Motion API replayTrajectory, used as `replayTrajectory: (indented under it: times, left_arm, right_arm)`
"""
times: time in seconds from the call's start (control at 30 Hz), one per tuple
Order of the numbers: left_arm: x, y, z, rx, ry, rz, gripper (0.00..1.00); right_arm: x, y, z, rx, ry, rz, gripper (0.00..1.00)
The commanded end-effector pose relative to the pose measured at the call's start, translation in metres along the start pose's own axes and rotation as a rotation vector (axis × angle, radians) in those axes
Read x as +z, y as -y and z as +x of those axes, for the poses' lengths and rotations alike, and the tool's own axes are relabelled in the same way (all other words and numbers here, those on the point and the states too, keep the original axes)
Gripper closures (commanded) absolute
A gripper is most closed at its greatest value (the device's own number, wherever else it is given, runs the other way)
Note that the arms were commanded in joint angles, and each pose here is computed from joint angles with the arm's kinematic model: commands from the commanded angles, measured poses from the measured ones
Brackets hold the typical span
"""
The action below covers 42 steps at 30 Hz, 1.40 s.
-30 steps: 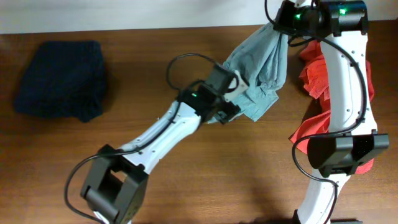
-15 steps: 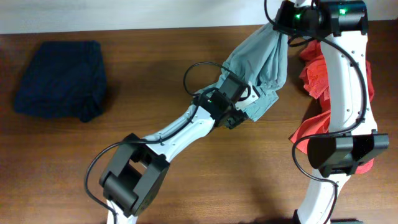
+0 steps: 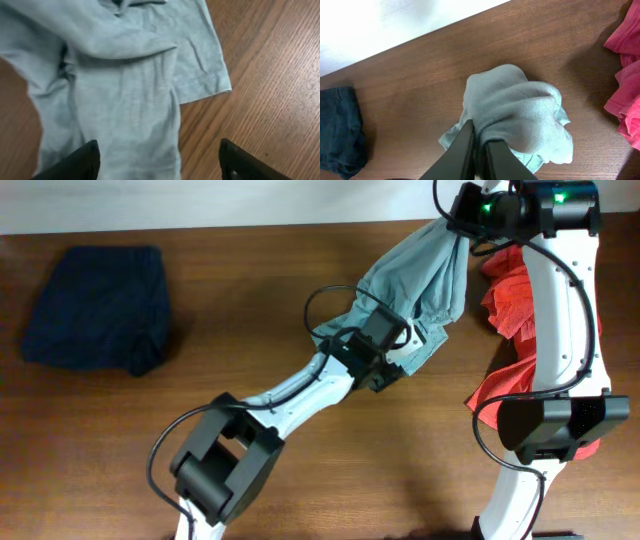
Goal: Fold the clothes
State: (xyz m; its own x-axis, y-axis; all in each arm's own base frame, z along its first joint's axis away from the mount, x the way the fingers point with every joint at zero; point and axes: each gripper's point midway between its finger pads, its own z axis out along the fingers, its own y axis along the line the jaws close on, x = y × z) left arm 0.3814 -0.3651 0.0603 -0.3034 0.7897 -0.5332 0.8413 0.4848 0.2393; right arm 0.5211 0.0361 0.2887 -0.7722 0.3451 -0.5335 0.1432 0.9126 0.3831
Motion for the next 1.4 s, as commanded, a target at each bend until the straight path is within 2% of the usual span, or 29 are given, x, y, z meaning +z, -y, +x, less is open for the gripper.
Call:
replayTrajectory:
  times: [0.0, 0.23, 0.4, 0.5, 0.6, 0.63, 0.7, 0.83, 0.93, 1.17, 1.37]
  left_arm:
    - [0.024, 0.004, 0.022, 0.028, -0.072, -0.027, 0.25]
    - [0.040, -0.008, 0.041, 0.041, -0.143, -0.123, 0.25]
    - [0.048, -0.008, 0.049, 0.065, -0.164, -0.133, 0.32]
    - [0.049, -0.008, 0.049, 0.065, -0.163, -0.133, 0.48]
    - [0.050, -0.008, 0.049, 0.066, -0.164, -0.133, 0.69]
    - [0.050, -0.008, 0.049, 0.066, -0.165, -0.133, 0.76]
    - [0.049, -0.012, 0.050, 0.066, -0.173, -0.158, 0.98]
    - [0.035, -0.041, 0.049, 0.028, -0.204, -0.319, 0.99]
    - [0.010, -0.065, 0.034, -0.010, -0.186, -0.420, 1.00]
    - [-0.079, -0.125, -0.010, -0.181, -0.004, -0.531, 1.00]
    - [-0.149, -0.159, -0.028, -0.249, 0.118, -0.597, 1.00]
  right_arm:
    - [-0.003, 0.000, -0.001, -0.008, 0.003, -0.008, 0.92]
    - [-0.003, 0.001, 0.001, -0.006, -0.007, -0.004, 0.92]
    - [-0.003, 0.001, 0.001, -0.006, -0.007, -0.004, 0.92]
    - [-0.003, 0.001, 0.001, -0.006, -0.007, -0.004, 0.92]
    - [-0.003, 0.001, 0.001, -0.006, -0.007, -0.004, 0.92]
    - [-0.003, 0.001, 0.001, -0.006, -0.007, -0.004, 0.92]
    - [-0.003, 0.001, 0.001, -0.006, -0.007, -0.004, 0.92]
    - [-0.003, 0.001, 0.002, -0.005, -0.009, -0.002, 0.92]
    - [-0.003, 0.001, 0.002, -0.005, -0.012, -0.001, 0.92]
    - [-0.003, 0.001, 0.003, -0.004, -0.013, -0.001, 0.92]
    - [-0.003, 0.001, 0.003, -0.004, -0.013, -0.001, 0.92]
